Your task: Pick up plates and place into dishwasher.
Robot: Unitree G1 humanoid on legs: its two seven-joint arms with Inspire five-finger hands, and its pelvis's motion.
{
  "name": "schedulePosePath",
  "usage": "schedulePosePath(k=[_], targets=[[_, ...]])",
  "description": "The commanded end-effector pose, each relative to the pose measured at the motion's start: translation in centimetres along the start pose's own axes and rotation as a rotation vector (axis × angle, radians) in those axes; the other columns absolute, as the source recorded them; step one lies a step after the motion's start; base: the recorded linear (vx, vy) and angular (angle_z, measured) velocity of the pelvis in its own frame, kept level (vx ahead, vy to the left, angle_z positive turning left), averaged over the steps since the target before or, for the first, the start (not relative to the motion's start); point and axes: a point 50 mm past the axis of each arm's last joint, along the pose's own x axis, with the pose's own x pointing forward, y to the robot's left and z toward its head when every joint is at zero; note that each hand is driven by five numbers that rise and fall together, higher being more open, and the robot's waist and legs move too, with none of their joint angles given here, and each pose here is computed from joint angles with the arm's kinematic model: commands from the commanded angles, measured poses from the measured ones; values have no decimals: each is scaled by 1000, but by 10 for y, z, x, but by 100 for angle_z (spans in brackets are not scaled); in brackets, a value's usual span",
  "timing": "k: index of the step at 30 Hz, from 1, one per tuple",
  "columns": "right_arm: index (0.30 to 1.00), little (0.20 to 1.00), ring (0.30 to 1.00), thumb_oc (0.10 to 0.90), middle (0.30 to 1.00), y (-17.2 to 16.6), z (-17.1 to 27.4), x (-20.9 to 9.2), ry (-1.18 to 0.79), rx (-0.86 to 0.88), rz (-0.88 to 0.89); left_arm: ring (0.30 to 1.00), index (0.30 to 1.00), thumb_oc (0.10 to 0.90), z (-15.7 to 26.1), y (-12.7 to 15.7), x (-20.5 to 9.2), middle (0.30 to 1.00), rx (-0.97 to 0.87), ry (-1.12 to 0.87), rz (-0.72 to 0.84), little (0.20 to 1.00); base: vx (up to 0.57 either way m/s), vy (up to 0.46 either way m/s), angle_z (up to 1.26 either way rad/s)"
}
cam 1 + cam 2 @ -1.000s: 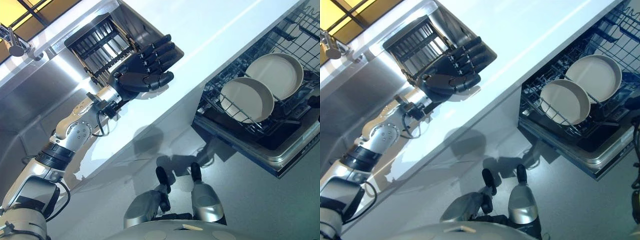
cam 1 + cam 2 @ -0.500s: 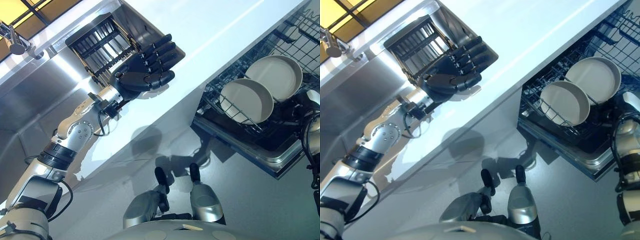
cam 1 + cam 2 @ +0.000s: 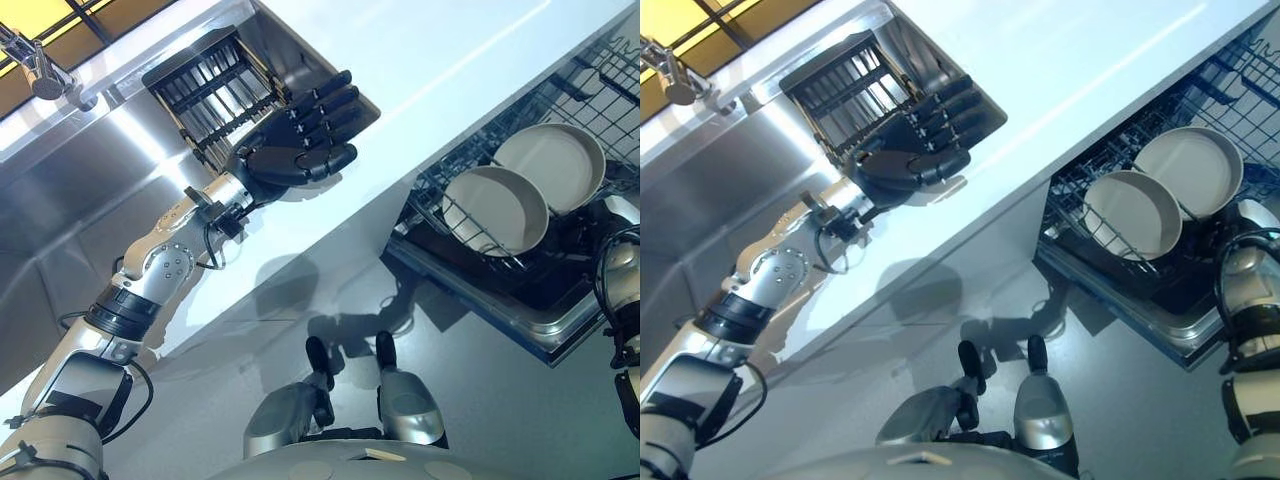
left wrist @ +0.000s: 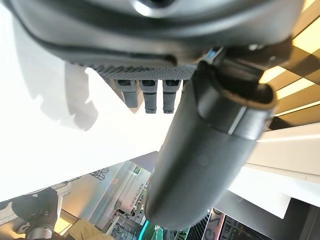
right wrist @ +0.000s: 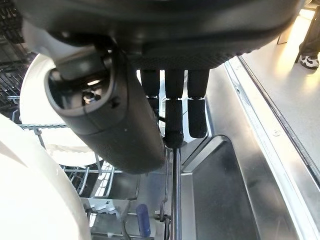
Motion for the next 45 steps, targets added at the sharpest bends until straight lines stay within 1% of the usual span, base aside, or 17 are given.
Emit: schedulePosePath(k=[1, 7, 16, 18, 21, 24, 27, 28, 33, 40, 45], targets=[[300, 200, 300, 100, 300, -9, -31, 0, 139, -130, -30, 900, 900, 800, -1, -42, 15, 900, -41, -58, -229, 900, 0, 0, 0], [300, 200, 300, 100, 300, 2, -48, -3, 191, -153, 9, 900, 900, 800, -1, -45, 18, 900, -33, -47, -238, 900, 0, 0, 0], [300, 200, 300, 100, 300, 10, -48, -4, 193, -177, 64, 900, 900, 800, 2, -46, 21, 900, -29, -47, -240, 900, 0, 0, 0], [300, 200, 300, 100, 300, 20, -39, -3, 170, -147, 112, 900, 900, 800, 1, -47, 22, 900, -29, -45, -241, 900, 0, 0, 0], [300, 200, 300, 100, 300, 29, -29, -2, 127, -118, 133, 900, 900, 800, -1, -48, 24, 900, -32, -44, -245, 900, 0, 0, 0], [300, 200, 300, 100, 300, 46, -9, -2, 50, -131, 173, 900, 900, 800, -3, -51, 27, 900, -38, -41, -257, 900, 0, 0, 0], [300, 200, 300, 100, 300, 57, 2, -2, 18, -150, 216, 900, 900, 800, -4, -51, 29, 900, -41, -45, -264, 900, 0, 0, 0], [300, 200, 300, 100, 300, 66, 9, -3, 0, -157, 243, 900, 900, 800, -4, -53, 31, 900, -44, -47, -270, 900, 0, 0, 0], [300, 200, 300, 100, 300, 80, 28, -5, -56, -133, 282, 900, 900, 800, -7, -58, 35, 900, -54, -47, -286, 900, 0, 0, 0], [300, 200, 300, 100, 300, 77, 60, -4, -148, -133, 264, 900, 900, 800, -11, -59, 40, 900, -83, -48, -299, 900, 0, 0, 0], [300, 200, 300, 100, 300, 65, 79, -3, -187, -49, 225, 900, 900, 800, -18, -58, 39, 900, -93, -40, -297, 900, 21, 8, -2]])
